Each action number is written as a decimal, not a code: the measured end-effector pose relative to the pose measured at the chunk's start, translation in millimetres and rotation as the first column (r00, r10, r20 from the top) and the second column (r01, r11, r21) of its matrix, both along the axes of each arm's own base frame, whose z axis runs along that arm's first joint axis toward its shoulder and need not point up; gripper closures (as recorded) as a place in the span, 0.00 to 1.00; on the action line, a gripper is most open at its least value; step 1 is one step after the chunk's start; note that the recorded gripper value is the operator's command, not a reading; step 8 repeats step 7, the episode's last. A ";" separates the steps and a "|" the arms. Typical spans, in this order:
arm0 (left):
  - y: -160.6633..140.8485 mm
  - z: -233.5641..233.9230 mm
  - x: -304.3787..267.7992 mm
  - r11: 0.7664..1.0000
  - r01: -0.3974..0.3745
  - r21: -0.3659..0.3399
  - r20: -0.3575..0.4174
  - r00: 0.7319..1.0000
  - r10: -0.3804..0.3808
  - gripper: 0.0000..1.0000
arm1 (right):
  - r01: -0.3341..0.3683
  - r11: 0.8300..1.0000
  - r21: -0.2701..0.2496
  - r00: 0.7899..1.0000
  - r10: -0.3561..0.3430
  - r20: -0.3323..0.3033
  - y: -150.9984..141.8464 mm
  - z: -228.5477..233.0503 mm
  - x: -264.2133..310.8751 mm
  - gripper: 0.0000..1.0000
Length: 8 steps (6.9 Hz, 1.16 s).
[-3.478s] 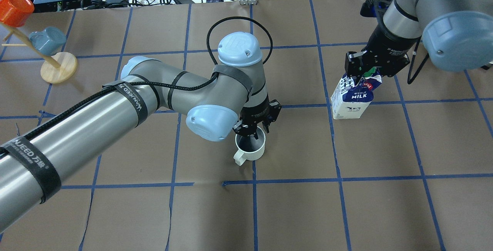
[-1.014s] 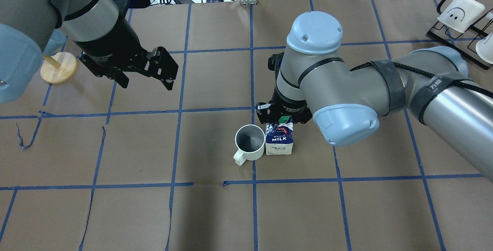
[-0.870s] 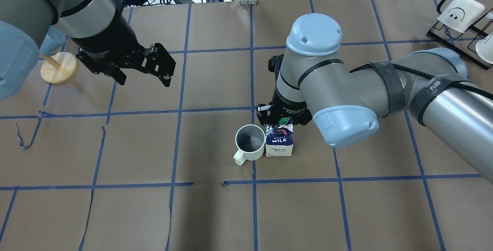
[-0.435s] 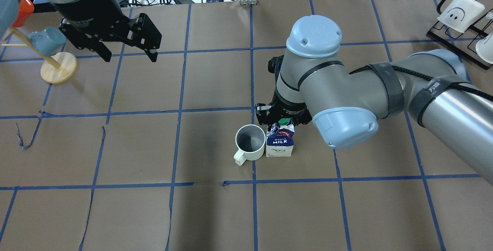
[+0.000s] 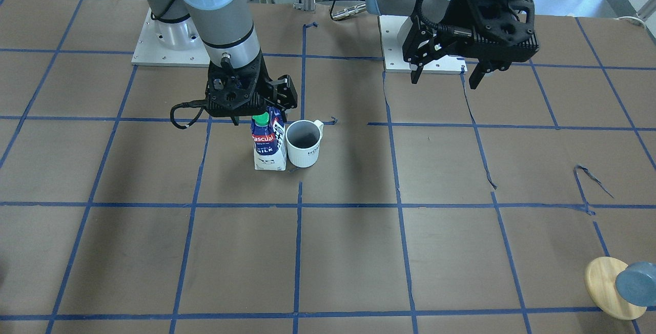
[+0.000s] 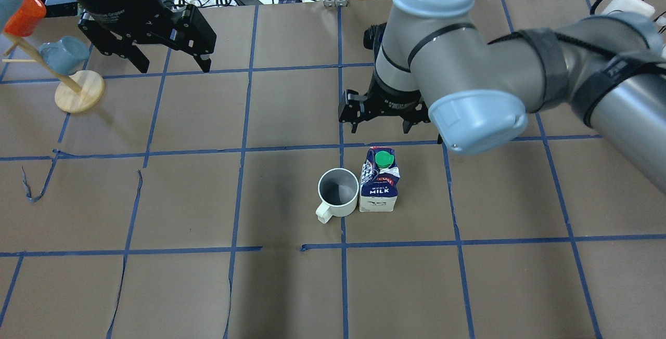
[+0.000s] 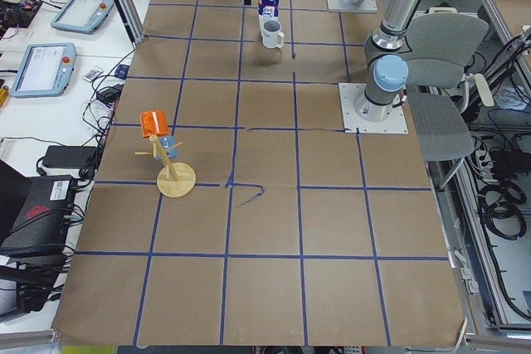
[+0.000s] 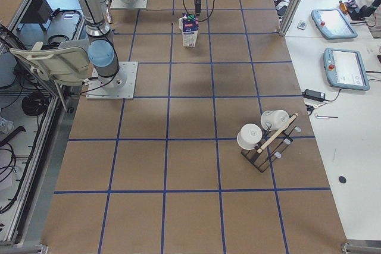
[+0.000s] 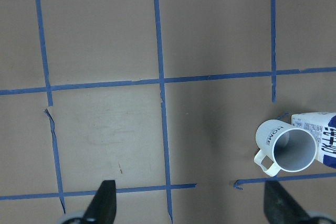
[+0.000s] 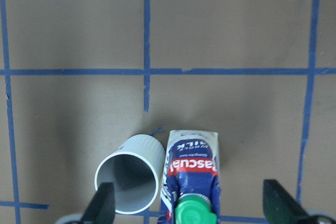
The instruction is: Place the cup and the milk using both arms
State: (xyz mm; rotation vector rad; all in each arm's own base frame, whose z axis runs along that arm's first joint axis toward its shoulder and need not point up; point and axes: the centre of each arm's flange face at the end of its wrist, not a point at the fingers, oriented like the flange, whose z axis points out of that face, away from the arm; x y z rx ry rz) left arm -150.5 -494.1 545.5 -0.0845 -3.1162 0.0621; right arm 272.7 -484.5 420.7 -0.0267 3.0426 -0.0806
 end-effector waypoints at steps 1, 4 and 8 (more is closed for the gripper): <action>0.1 -0.3 -0.2 1.000 0.000 0.001 -0.001 1.000 0.000 0.00 | -0.018 1.000 -0.025 0.999 0.017 -0.033 -26.0 31.9 -17.1 0.00; 1.6 0.3 -0.5 1.000 0.001 0.001 -0.002 1.000 -0.001 0.00 | -0.085 0.993 -0.084 0.994 0.079 -0.071 -54.3 84.0 -71.6 0.00; 2.2 -0.6 0.1 1.000 0.000 0.003 -0.002 1.000 0.000 0.00 | -0.092 0.992 -0.087 0.993 0.085 -0.079 -59.1 83.8 -98.4 0.00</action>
